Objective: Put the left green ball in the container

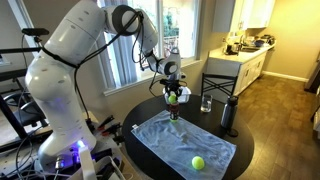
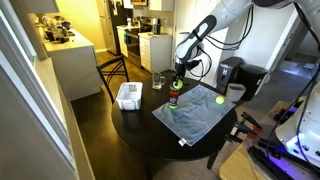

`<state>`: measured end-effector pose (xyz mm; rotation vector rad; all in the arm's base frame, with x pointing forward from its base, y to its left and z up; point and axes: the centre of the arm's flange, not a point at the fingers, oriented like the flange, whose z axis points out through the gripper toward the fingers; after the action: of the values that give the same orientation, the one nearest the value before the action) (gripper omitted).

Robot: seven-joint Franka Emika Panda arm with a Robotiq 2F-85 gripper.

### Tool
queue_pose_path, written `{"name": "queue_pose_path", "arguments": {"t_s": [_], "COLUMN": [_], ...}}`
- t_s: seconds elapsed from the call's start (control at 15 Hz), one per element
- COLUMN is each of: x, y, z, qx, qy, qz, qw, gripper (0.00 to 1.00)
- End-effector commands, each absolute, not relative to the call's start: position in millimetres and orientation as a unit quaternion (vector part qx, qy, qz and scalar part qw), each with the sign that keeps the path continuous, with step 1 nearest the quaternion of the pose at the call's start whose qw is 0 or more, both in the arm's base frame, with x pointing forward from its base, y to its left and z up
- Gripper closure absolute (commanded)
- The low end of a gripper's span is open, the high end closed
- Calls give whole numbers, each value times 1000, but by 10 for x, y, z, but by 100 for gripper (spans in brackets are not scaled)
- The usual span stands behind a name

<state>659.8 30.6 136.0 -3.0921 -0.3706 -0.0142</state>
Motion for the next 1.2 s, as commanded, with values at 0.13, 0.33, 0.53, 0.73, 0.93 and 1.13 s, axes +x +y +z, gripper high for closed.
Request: {"name": "queue_pose_path", "arguments": {"t_s": [0.13, 0.33, 0.53, 0.73, 0.93, 1.13], "x": [6504, 6551, 6580, 6592, 6614, 6613], "y": [248, 221, 196, 195, 181, 161], "z": [1448, 1434, 1410, 1360, 1294, 1254], "qx": [-989, -990, -990, -990, -990, -991], "qy": [-142, -139, -136, -134, -130, -128], "qz": [-28, -37, -40, -43, -46, -47], "qw": [8, 9, 11, 11, 11, 11], "gripper": [59, 59, 59, 49, 4, 0]}}
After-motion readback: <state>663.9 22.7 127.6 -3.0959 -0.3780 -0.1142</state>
